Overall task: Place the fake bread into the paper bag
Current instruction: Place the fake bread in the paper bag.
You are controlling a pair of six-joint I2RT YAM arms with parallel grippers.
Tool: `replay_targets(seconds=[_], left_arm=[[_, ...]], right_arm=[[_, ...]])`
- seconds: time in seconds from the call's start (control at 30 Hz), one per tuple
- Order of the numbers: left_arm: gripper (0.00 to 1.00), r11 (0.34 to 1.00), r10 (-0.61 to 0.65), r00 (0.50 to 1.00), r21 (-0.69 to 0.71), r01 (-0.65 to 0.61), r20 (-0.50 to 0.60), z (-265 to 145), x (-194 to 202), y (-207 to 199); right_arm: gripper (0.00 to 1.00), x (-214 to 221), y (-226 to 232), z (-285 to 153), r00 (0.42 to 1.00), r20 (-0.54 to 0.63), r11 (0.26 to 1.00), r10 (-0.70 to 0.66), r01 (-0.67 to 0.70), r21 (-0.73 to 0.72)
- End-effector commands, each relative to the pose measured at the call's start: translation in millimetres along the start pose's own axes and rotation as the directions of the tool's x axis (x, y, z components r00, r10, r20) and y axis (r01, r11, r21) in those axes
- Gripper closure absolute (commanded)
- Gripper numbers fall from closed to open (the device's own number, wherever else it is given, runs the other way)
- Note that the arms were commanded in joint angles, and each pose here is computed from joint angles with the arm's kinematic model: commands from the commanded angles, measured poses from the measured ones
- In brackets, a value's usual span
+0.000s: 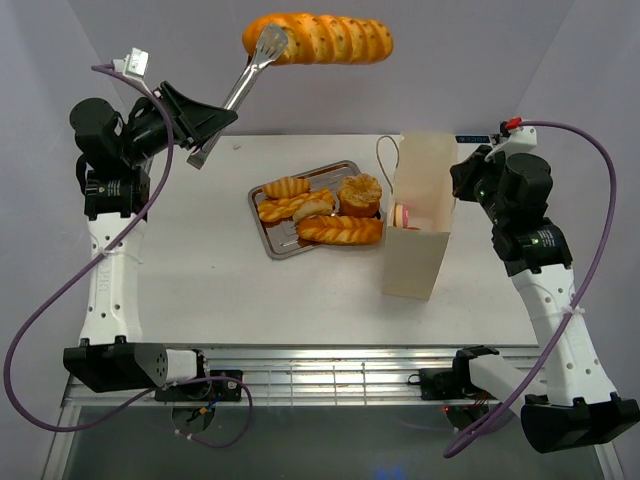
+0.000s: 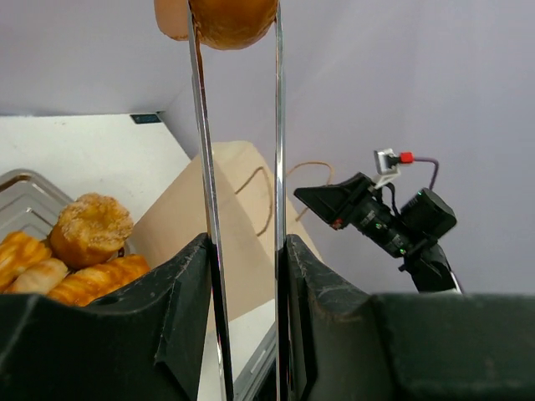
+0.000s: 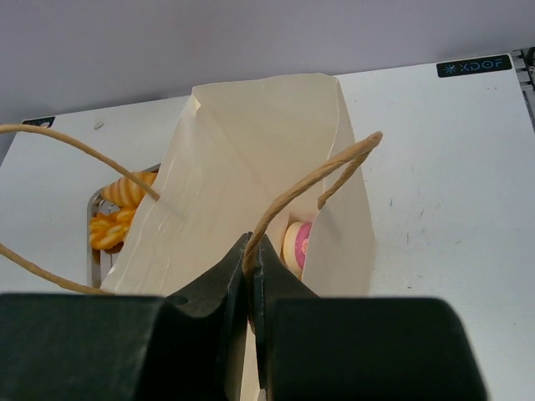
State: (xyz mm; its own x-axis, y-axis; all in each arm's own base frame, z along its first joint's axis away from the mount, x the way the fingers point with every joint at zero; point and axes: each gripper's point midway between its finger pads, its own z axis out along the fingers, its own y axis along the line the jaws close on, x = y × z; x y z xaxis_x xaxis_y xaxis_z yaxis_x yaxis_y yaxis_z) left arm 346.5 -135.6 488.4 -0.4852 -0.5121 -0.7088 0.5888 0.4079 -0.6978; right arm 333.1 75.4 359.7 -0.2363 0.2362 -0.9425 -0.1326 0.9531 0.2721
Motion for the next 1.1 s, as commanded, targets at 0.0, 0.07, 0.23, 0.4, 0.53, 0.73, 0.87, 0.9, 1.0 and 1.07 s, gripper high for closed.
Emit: replay_targets(seconds=[0.0, 0.07, 0.23, 0.4, 0.53, 0.73, 0.87, 0.9, 1.0, 1.07], left_arm=[[1.0, 0.971, 0.176, 0.984, 0.16, -0.179, 0.036, -22.4, -8.2, -90.2], [1.0, 0.963, 0.189, 0.982, 0.189, -0.191, 0.027, -25.7, -4.6, -105.4], [1.0, 0.947, 0.266, 0.961, 0.164, -0.274, 0.072, -45.9, 5.4, -140.7], [1.0, 0.947, 0.275, 0.956, 0.144, -0.288, 0.1, -66.8, 21.1, -161.5], [1.0, 0.936, 0.295, 0.947, 0.159, -0.313, 0.124, -85.9, 36.5, -180.9], [1.0, 0.928, 0.299, 0.948, 0.2, -0.315, 0.105, -103.1, 63.9, -192.4], [1.0, 0.93, 0.286, 0.956, 0.224, -0.293, 0.062, -106.8, 84.0, -184.7], [1.0, 0.934, 0.286, 0.957, 0.209, -0.29, 0.048, -106.2, 89.1, -176.7], [1.0, 0.933, 0.305, 0.952, 0.189, -0.306, 0.035, -109.2, 97.3, -169.1], [1.0, 0.929, 0.318, 0.948, 0.191, -0.318, 0.031, -112.0, 101.3, -169.4]], right_arm=[[0.92, -28.6, -5.0, -9.1, 0.997, 0.071, 0.998, -0.022, 0.018, 0.053], [0.92, -32.2, -9.1, -10.4, 0.996, 0.078, 0.997, -0.032, 0.025, 0.078], [0.92, -50.4, -16.1, -18.0, 0.99, 0.118, 0.99, -0.072, 0.056, 0.131], [0.92, -59.5, -23.1, -22.0, 0.984, 0.136, 0.98, -0.116, 0.092, 0.174], [0.92, -60.1, -27.1, -21.3, 0.982, 0.138, 0.975, -0.13, 0.102, 0.195], [0.92, -52.1, -30.5, -19.0, 0.979, 0.127, 0.971, -0.162, 0.135, 0.197], [0.92, -50.9, -35.7, -24.0, 0.977, 0.13, 0.966, -0.169, 0.138, 0.218], [0.92, -50.8, -36.4, -24.9, 0.977, 0.131, 0.966, -0.166, 0.134, 0.221], [0.92, -48.9, -37.4, -26.7, 0.978, 0.132, 0.967, -0.159, 0.127, 0.223], [0.92, -48.9, -38.4, -27.7, 0.979, 0.134, 0.967, -0.151, 0.118, 0.228]])
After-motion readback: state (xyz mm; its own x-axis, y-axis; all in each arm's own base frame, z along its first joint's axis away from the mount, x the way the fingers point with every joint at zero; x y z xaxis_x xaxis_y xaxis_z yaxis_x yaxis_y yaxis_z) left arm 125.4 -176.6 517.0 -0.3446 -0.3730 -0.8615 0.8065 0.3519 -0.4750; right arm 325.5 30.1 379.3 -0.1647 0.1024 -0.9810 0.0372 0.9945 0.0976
